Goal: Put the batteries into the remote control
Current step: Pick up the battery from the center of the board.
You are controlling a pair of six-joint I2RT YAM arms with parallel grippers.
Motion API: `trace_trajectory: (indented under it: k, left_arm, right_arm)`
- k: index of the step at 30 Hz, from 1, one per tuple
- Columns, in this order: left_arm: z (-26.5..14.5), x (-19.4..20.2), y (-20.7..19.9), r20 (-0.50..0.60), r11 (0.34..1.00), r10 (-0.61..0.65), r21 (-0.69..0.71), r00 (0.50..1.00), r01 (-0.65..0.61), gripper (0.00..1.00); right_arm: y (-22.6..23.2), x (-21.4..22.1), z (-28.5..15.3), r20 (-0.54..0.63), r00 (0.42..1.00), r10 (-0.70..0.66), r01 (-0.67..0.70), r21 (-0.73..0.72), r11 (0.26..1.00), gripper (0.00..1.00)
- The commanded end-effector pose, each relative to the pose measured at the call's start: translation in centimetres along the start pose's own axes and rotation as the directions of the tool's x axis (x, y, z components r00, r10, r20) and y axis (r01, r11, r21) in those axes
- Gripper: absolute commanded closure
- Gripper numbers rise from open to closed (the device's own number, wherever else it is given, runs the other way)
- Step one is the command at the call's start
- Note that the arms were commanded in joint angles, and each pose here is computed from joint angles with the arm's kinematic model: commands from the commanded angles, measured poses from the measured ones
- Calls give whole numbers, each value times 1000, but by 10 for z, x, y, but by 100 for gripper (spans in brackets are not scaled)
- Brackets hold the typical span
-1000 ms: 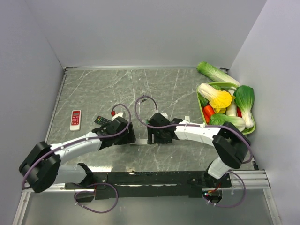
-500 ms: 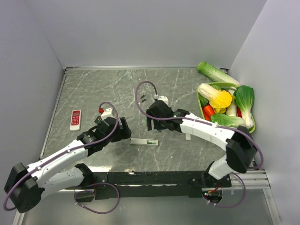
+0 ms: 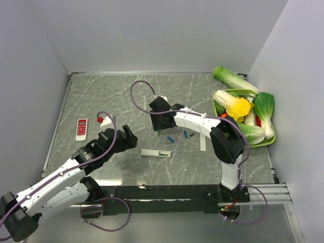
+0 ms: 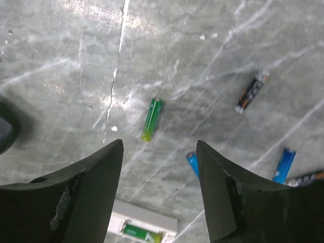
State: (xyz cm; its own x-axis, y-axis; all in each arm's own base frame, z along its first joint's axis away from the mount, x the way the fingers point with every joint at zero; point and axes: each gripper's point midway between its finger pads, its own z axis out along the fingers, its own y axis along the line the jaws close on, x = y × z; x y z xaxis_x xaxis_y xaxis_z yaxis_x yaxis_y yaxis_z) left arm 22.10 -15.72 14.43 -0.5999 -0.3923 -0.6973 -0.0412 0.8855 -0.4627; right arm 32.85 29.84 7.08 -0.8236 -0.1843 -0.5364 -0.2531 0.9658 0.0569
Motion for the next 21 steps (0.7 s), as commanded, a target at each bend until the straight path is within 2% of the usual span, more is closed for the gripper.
trace_trajectory:
  k: [1, 2, 5, 9, 12, 16, 21]
  left_arm:
    - [2, -1, -1, 10, 1000, 18, 13, 1000, -18, 1]
    - [3, 0, -2, 12, 1000, 17, 20, 1000, -18, 1]
    - [7, 2, -2, 11, 1000, 20, 24, 1000, -20, 1]
    - [11, 6, -2, -7, 999, 29, 13, 1000, -29, 1]
    - [13, 8, 0, -14, 1000, 30, 3, 999, -30, 1]
    - [12, 8, 0, -14, 1000, 24, 3, 1000, -24, 1]
    - [12, 8, 0, -16, 1000, 26, 4, 1000, -26, 1]
  right_arm:
    - [1, -8, -1, -15, 991, -131, 130, -55, 990, 35]
    - [5, -5, -1, -22, 982, -186, 183, -101, 978, 36]
    - [2, -4, 3, -32, 970, -242, 237, -106, 966, 36]
    - [4, -2, 12, -68, 966, -251, 242, -117, 963, 39]
    - [4, -2, 19, -105, 975, -196, 188, -87, 978, 41]
    - [5, -1, 29, -126, 988, -88, 80, -65, 995, 52]
    - [3, 2, 39, -132, 991, -35, 31, -32, 999, 55]
